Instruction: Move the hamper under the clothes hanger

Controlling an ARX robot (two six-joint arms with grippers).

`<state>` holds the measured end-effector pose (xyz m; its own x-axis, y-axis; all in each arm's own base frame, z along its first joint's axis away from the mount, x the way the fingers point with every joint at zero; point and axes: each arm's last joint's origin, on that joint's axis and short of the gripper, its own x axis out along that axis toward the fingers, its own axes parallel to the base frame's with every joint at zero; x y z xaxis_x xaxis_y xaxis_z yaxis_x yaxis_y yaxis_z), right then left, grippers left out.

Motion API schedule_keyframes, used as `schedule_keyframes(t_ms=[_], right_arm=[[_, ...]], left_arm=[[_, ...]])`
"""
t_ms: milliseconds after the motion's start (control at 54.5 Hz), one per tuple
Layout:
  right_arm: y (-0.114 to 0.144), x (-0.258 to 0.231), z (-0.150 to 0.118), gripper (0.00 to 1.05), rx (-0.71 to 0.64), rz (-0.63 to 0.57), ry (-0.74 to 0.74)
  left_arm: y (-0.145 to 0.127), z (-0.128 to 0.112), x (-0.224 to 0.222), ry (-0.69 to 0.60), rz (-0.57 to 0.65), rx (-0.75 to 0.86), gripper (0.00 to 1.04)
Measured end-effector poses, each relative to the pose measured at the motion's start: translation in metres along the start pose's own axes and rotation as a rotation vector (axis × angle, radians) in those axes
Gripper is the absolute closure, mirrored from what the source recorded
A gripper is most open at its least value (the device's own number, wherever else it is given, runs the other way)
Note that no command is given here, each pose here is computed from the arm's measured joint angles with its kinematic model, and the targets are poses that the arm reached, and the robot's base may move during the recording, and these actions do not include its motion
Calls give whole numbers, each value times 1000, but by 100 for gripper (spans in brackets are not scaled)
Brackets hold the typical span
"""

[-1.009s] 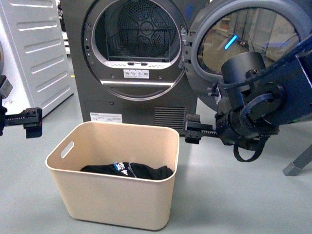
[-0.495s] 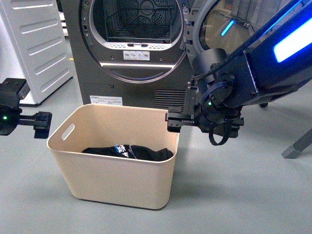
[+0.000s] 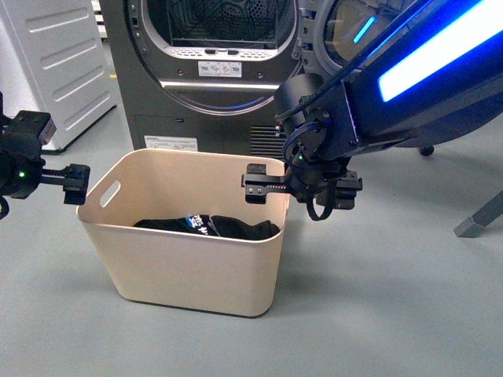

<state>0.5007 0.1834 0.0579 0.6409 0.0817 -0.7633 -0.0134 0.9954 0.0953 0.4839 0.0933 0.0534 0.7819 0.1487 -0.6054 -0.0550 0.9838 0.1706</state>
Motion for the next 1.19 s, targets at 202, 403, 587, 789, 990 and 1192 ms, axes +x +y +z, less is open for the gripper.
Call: schedule_keyframes(t_ms=[202, 403, 587, 789, 990, 1192], right_arm=[[7, 14, 0, 8, -12, -6, 23], [11, 22, 2, 8, -19, -17, 30], [14, 28, 3, 8, -25, -30, 37], [15, 38, -3, 11, -34, -53, 61], [16, 48, -9, 49, -57, -103, 92], [18, 48, -11, 88, -64, -112, 101]], left_arm=[[-7, 5, 14, -34, -7, -1, 7], [-10, -5, 30, -17, -11, -2, 7], [-14, -24, 44, 19, -17, -5, 7], [-17, -31, 56, 9, -18, -23, 8], [-27, -41, 64, 26, -30, -36, 46], [-30, -39, 64, 16, -25, -63, 84]])
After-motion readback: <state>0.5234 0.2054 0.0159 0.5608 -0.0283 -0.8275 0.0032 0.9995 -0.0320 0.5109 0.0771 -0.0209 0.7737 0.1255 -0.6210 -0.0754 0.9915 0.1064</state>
